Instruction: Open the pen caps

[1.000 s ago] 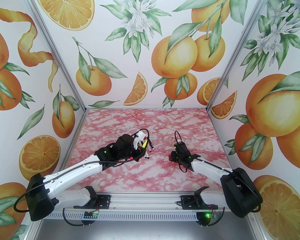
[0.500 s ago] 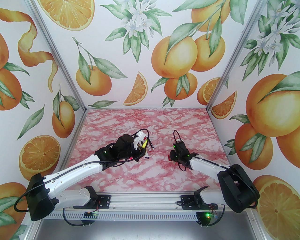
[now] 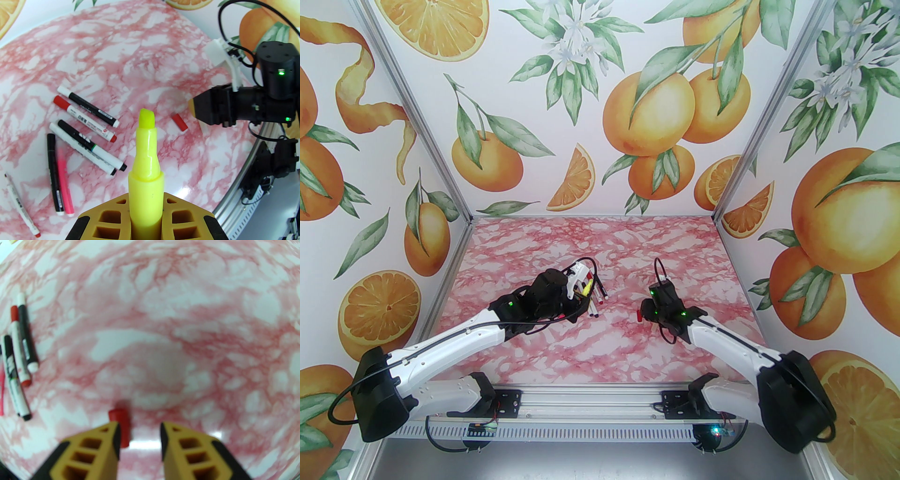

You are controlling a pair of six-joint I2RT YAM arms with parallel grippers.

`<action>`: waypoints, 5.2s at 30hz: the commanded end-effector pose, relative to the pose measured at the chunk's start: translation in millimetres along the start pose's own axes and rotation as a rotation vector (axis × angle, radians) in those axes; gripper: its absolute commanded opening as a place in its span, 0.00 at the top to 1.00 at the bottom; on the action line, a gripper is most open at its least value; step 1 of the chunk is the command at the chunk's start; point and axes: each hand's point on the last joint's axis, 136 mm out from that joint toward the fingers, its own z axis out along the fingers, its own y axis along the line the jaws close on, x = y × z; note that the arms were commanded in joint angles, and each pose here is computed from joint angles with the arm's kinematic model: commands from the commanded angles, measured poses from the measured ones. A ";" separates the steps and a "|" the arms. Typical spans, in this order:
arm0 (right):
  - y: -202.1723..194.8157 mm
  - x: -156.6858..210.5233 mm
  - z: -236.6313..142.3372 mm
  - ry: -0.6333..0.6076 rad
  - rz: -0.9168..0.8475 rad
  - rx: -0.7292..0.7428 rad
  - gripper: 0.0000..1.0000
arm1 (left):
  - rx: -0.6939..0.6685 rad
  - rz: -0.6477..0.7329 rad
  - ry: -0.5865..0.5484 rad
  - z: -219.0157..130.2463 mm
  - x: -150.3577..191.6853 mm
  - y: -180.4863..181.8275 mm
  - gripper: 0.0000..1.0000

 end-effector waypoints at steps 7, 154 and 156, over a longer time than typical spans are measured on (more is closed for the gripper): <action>-12.4 36.9 -17.7 0.140 0.049 0.062 0.61 | 0.026 0.010 0.005 -1.3 4.4 -1.5 0.96; 77.6 -4.8 -110.2 -0.033 -0.122 -0.552 0.13 | -0.642 -0.173 0.250 49.2 83.9 182.1 0.94; 76.0 -3.9 -108.0 -0.029 -0.118 -0.544 0.13 | -0.660 -0.168 0.262 50.3 87.2 186.5 0.93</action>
